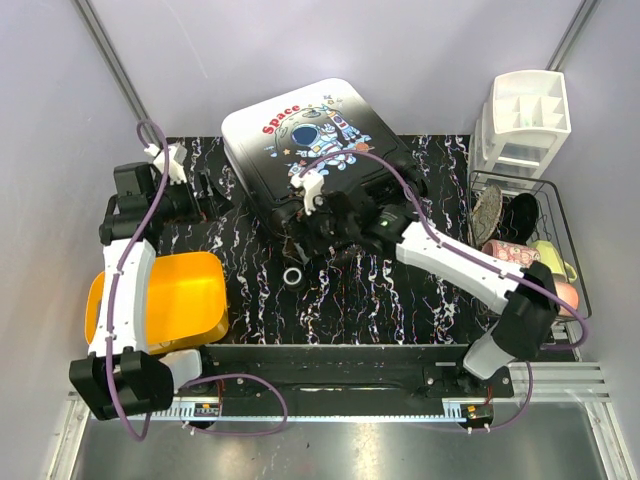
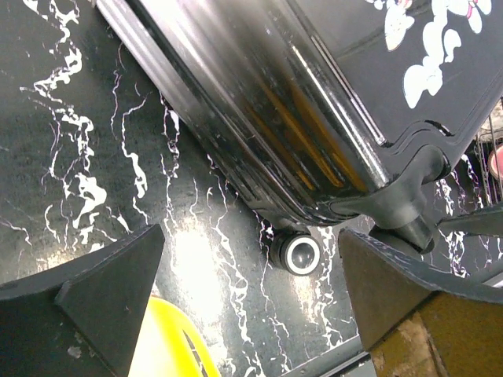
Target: Open, take out, and arrange the luggage
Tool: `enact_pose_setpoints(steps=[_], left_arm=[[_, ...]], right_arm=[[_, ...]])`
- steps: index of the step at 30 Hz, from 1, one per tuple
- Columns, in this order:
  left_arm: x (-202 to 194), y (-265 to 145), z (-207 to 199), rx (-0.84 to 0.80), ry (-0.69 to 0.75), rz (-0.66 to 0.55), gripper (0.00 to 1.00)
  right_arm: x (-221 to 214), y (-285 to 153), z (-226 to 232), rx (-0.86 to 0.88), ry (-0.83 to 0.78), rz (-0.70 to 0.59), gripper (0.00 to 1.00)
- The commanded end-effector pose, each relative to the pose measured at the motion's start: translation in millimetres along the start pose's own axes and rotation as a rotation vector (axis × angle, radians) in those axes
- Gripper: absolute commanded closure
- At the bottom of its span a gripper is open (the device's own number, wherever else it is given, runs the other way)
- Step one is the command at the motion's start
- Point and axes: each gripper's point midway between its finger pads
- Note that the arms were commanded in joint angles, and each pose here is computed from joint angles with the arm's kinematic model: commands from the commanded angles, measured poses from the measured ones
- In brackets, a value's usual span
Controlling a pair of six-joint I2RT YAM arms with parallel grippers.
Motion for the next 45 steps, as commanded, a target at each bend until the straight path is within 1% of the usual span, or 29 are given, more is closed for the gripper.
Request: enact_pose_setpoints(steps=[1,4,7,8,10,11,14,15,17,20,24,27,29,32,34,35,36,38,39,40,41,42,43,45], left_arm=[[16,-12,-5,0.006,-0.017,-0.112,0.01],[12,-15,-3,0.031,-0.035,-0.126,0.01],[9,-17,3,0.071,-0.043,-0.138,0.01],[9,-18,4,0.077,-0.042,-0.142,0.01],[9,-18,7,0.089,-0.043,-0.144,0.01],[9,-18,8,0.093,-0.043,-0.149,0.01],[9,-16,10,0.093,-0.054,-0.147,0.01],[10,-15,10,0.085,-0.057,-0.148,0.02],[12,-13,10,0.082,-0.064,-0.151,0.02],[13,-12,10,0.073,-0.065,-0.157,0.02],[14,-11,10,0.072,-0.055,-0.162,0.02],[13,-9,11,0.071,-0.067,-0.161,0.02],[15,-9,11,0.070,-0.066,-0.165,0.02],[16,-9,13,0.084,-0.066,-0.167,0.02],[16,-10,17,0.104,-0.073,-0.165,0.02],[16,-11,19,0.111,-0.079,-0.160,0.02],[15,-10,20,0.112,-0.083,-0.153,0.02],[17,-12,22,0.114,-0.066,-0.145,0.01],[17,-12,23,0.116,-0.055,-0.140,0.01],[19,-12,26,0.121,-0.023,-0.138,0.01],[24,-15,27,0.126,-0.007,-0.137,0.01],[23,-11,31,0.126,-0.006,-0.119,0.01],[24,-10,34,0.126,0.014,-0.110,0.01],[30,-7,37,0.104,0.016,-0.092,0.01]], right_arm=[[12,22,5,-0.076,-0.015,-0.036,0.11],[5,36,5,-0.114,-0.035,-0.010,0.12],[0,43,2,-0.151,-0.042,-0.001,0.19],[-2,43,0,-0.160,-0.044,0.003,0.24],[-3,44,-9,-0.207,-0.046,-0.004,0.28],[-3,43,-16,-0.241,-0.051,-0.012,0.28],[-3,41,-31,-0.313,-0.053,-0.026,0.15],[-2,39,-30,-0.314,-0.051,-0.031,0.10],[-4,37,-30,-0.313,-0.018,-0.033,0.06],[-2,27,-20,-0.257,0.046,-0.039,0.00],[-3,18,-14,-0.229,0.067,-0.042,0.00],[-9,27,-19,-0.244,0.081,-0.028,0.01],[-7,31,-20,-0.243,0.089,-0.028,0.07],[-9,46,-21,-0.240,0.086,-0.012,0.20],[-8,51,-21,-0.236,0.091,-0.009,0.25],[-10,53,-20,-0.229,0.089,0.003,0.31],[-13,55,-20,-0.225,0.087,0.012,0.48],[-17,51,-19,-0.209,0.058,0.033,0.74],[-19,48,-20,-0.211,0.039,0.039,1.00],[-28,44,-26,-0.220,0.004,0.058,1.00],[-29,35,-17,-0.176,-0.013,0.066,1.00],[-32,29,-16,-0.164,-0.035,0.077,1.00],[-49,23,-24,-0.167,-0.077,0.121,1.00],[-57,4,-14,-0.102,-0.132,0.138,1.00]])
Point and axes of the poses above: each gripper's point midway between its finger pads, its own y axis out along the fingers, its own z axis along the line the jaws close on, x = y × z, and after that the axes turned 14 degrees about y, right-handed
